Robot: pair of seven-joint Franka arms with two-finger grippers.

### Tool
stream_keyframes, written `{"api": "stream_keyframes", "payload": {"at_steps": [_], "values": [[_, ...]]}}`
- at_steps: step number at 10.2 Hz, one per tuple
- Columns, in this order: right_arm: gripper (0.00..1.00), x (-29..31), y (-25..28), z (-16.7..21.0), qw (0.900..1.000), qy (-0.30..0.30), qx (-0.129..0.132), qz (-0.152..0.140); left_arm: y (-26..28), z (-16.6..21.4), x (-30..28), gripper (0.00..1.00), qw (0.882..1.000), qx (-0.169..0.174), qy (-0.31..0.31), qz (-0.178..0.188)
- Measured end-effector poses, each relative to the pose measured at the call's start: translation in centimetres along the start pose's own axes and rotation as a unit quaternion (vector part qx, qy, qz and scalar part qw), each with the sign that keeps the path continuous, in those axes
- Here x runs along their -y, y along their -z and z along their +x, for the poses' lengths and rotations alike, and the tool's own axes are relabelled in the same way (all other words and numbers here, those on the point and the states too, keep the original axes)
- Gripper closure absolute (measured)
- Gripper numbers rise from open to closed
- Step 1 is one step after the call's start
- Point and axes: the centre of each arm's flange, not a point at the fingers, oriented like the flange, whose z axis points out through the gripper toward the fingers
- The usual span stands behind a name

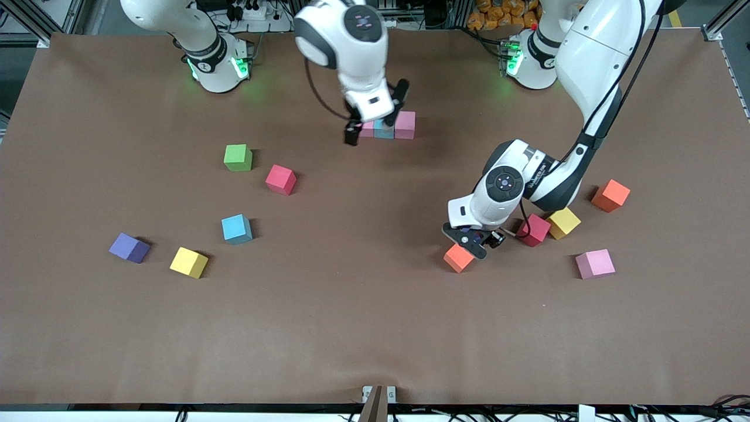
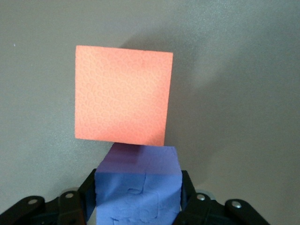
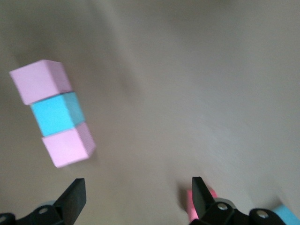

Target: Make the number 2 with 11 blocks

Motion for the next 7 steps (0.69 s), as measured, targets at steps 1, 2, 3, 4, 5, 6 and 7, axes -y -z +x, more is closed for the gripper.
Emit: {"api": "stream_keyframes", "payload": {"at_steps": [1,2,3,4,5,6,7], "values": [[0.00,-3.7,1.4,-1.9,0.999,-0.033,-0.002,0.003,0.0,0.0,0.0,0.31,1.000,0.000,0.000,0.000],[0.00,-7.5,2.4,-3.9,0.998,-0.068,-0.008,0.005,0.1,0.0,-0.1,0.32,1.000,0.000,0.000,0.000],[0.00,-11.0,2.7,-5.7,0.995,-0.101,-0.013,0.006,0.1,0.0,-0.1,0.33,1.000,0.000,-0.001,0.000],[0.00,-14.5,2.9,-7.7,0.990,-0.139,-0.018,0.006,0.3,0.0,-0.2,0.40,1.000,0.000,0.000,0.000],[0.00,-17.4,3.1,-9.4,0.984,-0.179,-0.025,0.006,0.2,-0.1,-0.4,0.40,1.000,0.001,0.006,0.000],[0.00,-20.2,3.2,-11.2,0.973,-0.228,-0.031,0.005,0.2,-0.3,-0.8,0.40,1.000,0.002,0.017,-0.001],[0.00,-22.7,3.3,-12.9,0.962,-0.270,-0.037,0.004,0.3,-0.5,-1.7,0.40,0.999,0.005,0.034,-0.004]]}}
